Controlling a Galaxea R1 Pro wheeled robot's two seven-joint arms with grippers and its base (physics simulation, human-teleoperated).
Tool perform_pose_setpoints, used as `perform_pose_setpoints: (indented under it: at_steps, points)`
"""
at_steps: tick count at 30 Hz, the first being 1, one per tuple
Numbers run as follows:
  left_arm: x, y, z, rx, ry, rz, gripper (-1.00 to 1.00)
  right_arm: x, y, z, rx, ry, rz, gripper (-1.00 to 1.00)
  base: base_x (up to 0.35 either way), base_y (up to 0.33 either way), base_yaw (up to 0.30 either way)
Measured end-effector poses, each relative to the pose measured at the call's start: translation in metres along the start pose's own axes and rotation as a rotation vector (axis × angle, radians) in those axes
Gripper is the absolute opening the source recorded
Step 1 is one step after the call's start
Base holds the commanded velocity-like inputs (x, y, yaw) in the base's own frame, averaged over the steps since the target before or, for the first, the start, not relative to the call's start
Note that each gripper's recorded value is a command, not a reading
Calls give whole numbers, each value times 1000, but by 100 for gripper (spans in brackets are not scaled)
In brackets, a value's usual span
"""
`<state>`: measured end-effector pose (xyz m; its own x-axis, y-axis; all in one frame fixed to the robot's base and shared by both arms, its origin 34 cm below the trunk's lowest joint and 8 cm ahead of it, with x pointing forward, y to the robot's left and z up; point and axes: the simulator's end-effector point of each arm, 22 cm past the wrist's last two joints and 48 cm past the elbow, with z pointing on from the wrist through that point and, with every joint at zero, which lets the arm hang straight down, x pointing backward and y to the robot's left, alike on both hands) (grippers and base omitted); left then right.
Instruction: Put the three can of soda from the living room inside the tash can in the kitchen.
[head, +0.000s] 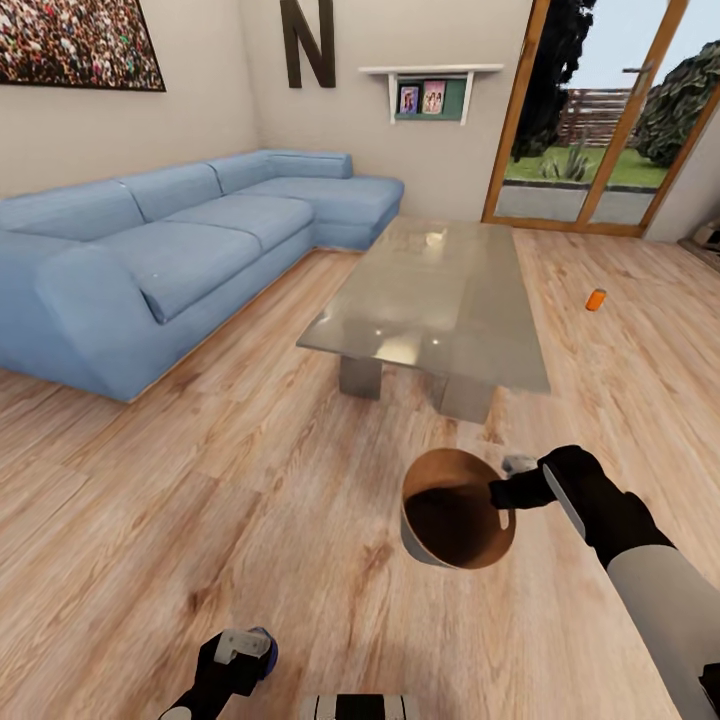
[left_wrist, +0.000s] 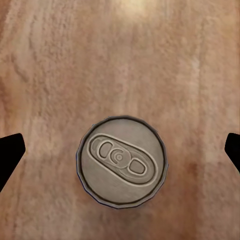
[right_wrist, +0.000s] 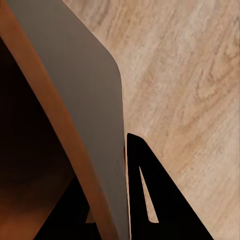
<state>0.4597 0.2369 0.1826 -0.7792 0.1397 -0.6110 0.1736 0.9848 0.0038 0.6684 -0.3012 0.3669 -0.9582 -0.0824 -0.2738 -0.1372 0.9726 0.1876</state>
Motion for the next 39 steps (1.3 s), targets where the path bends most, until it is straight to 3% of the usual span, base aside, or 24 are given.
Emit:
perform_pose_setpoints:
  at_steps: [6, 39]
  points:
    - [13, -1, 3, 4, 25, -3, 100, 7, -4, 13, 7, 21, -4, -100, 0, 0, 0]
    - [21, -3, 4, 8, 40, -4, 100, 15, -3, 24, -2, 41, 1, -100, 49, 9, 0]
